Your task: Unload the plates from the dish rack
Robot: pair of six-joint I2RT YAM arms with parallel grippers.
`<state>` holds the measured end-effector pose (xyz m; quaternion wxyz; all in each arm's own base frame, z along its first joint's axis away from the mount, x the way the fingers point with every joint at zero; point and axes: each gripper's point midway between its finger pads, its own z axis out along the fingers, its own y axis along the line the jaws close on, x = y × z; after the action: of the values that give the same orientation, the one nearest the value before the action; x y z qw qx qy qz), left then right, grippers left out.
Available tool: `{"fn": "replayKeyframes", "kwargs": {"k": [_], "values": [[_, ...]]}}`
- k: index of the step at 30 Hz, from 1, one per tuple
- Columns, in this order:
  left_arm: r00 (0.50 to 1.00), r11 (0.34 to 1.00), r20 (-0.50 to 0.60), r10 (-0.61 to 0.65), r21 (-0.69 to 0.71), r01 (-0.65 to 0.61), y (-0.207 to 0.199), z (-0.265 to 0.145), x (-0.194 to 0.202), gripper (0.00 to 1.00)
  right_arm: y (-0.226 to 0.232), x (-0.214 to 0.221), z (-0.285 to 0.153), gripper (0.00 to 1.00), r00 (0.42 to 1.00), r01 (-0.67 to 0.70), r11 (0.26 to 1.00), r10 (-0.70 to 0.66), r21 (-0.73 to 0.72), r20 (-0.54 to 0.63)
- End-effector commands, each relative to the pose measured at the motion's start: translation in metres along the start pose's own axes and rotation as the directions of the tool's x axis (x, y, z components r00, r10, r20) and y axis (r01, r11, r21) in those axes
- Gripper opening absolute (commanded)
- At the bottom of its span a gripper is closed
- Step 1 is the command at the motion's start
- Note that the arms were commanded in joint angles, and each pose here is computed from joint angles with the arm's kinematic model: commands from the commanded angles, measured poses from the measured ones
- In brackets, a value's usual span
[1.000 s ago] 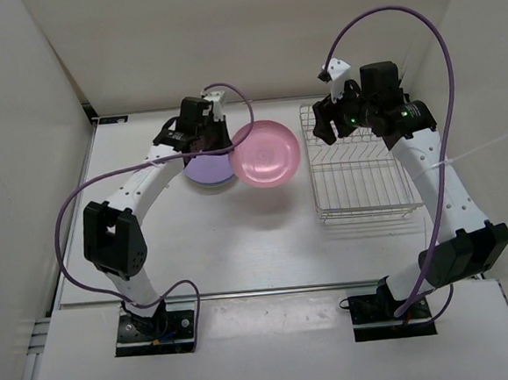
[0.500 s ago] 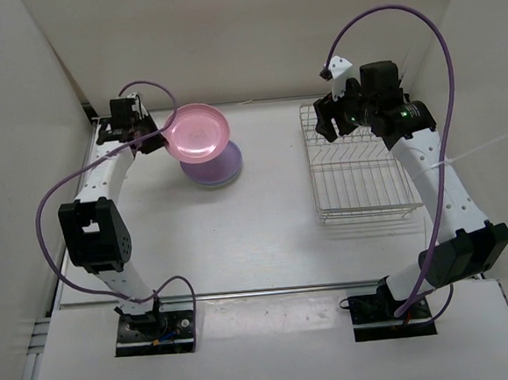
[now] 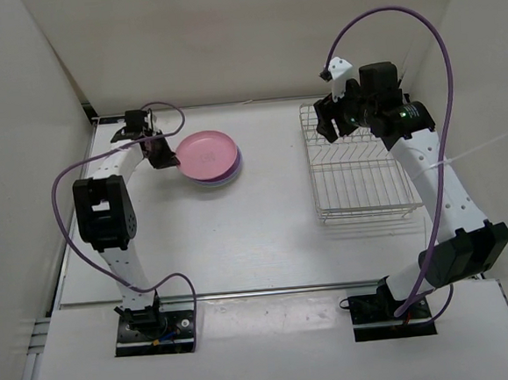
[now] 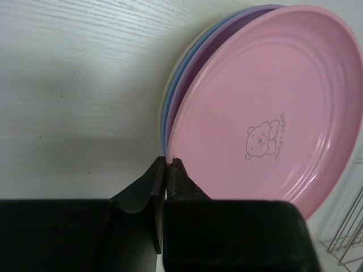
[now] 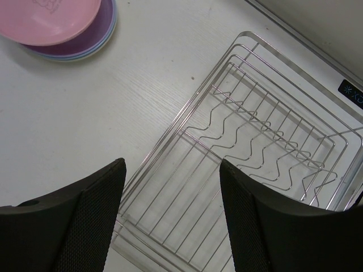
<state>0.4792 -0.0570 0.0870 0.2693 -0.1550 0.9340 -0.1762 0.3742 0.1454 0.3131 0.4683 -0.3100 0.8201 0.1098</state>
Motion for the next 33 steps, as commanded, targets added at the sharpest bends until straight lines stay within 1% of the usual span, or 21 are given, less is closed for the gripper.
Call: {"fn": "replayKeyframes", "kwargs": {"k": [1, 7, 8, 14, 18, 19, 22, 24, 27, 28, 31, 33], "values": [[0.997, 0.996, 0.082, 0.003, 0.086, -0.011, -0.026, -0.02, -0.032, 0.11, -0.003, -0.015, -0.011, 0.71, 0.998, 0.023, 0.999, -0.025, 0.023, 0.063], [0.997, 0.995, 0.072, 0.012, 0.1, -0.019, -0.032, -0.015, -0.031, 0.11, -0.002, -0.013, -0.011, 0.7, 0.998, 0.021, 1.0, -0.022, 0.021, 0.055], [0.999, 0.996, 0.053, 0.007, 0.092, -0.012, -0.029, -0.011, -0.027, 0.11, -0.002, -0.013, -0.011, 0.7, 0.998, 0.021, 1.0, -0.022, 0.021, 0.055], [0.999, 0.996, 0.035, 0.002, 0.085, -0.005, -0.025, -0.004, -0.023, 0.11, -0.002, -0.015, -0.015, 0.7, 0.998, 0.023, 0.999, -0.025, 0.023, 0.063], [1.0, 0.995, 0.014, 0.008, 0.103, -0.009, -0.03, 0.001, -0.016, 0.11, 0.0, -0.016, -0.014, 0.7, 0.998, 0.024, 1.0, -0.025, 0.015, 0.066], [1.0, 0.994, 0.023, 0.01, 0.107, -0.013, -0.032, -0.001, -0.02, 0.11, 0.0, -0.016, -0.014, 0.7, 0.998, 0.024, 1.0, -0.025, 0.015, 0.066], [1.0, 0.994, 0.011, 0.015, 0.108, -0.016, -0.034, 0.003, -0.016, 0.13, 0.0, -0.018, -0.018, 0.68, 0.997, 0.035, 0.999, -0.037, 0.018, 0.074], [1.0, 0.994, 0.011, 0.015, 0.108, -0.016, -0.034, 0.003, -0.016, 0.19, 0.0, -0.018, -0.018, 0.68, 0.997, 0.035, 0.999, -0.037, 0.018, 0.074], [1.0, 0.994, 0.003, 0.013, 0.104, -0.013, -0.032, 0.005, -0.013, 0.21, 0.001, -0.015, -0.018, 0.68, 0.997, 0.033, 0.999, -0.034, 0.015, 0.066], [1.0, 0.994, 0.003, 0.013, 0.104, -0.013, -0.032, 0.005, -0.013, 0.24, 0.001, -0.015, -0.018, 0.68, 0.997, 0.033, 0.999, -0.034, 0.015, 0.066], [1.0, 0.994, 0.011, 0.015, 0.108, -0.016, -0.034, 0.001, -0.015, 0.26, 0.002, -0.016, -0.018, 0.68, 0.997, 0.034, 0.999, -0.034, 0.006, 0.069], [1.0, 0.994, 0.003, 0.013, 0.104, -0.013, -0.032, 0.002, -0.011, 0.3, 0.002, -0.016, -0.018, 0.68, 0.997, 0.034, 0.999, -0.034, 0.006, 0.069]]}}
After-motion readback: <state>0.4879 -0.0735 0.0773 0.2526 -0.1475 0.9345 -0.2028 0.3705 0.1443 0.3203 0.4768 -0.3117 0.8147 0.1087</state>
